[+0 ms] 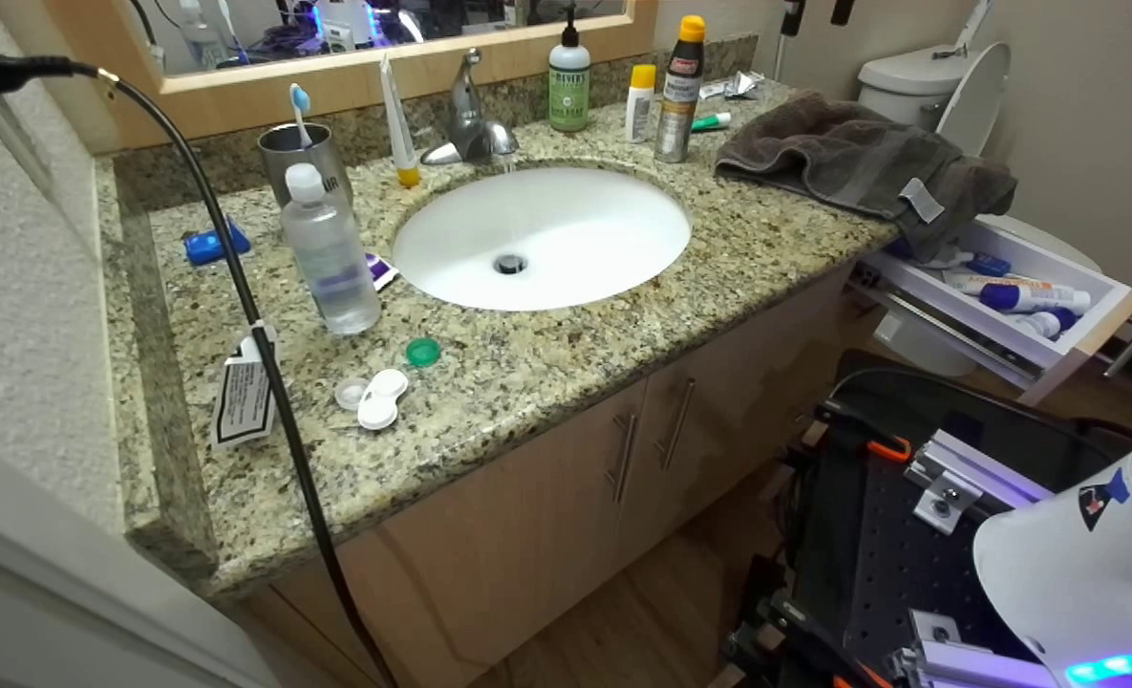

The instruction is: Move the two bottles with yellow tops forward then use the towel to wipe the counter

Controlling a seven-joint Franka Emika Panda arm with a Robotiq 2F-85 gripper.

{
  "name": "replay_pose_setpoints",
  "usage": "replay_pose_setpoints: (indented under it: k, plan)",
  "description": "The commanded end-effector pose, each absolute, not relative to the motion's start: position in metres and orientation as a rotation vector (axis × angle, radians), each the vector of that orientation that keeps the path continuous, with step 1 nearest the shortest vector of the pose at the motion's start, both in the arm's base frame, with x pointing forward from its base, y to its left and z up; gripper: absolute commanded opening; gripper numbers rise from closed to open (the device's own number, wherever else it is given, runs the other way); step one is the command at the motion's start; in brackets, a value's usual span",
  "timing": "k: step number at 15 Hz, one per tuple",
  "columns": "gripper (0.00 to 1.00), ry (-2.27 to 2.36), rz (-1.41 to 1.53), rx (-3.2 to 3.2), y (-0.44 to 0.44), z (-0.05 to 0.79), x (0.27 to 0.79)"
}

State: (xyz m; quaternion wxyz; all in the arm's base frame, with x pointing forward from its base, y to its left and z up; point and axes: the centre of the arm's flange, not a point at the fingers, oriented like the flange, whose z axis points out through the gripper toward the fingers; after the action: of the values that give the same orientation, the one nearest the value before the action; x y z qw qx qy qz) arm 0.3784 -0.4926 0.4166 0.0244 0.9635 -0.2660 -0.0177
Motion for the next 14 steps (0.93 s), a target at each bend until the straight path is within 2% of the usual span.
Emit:
replay_pose_setpoints:
  k: [1,14]
  plan:
    - [1.0,-0.886,0.083,3.034,-0.511,0.369,0.369]
    - [1.0,-1.052,0.029,2.908,-0.53,0.339,0.368]
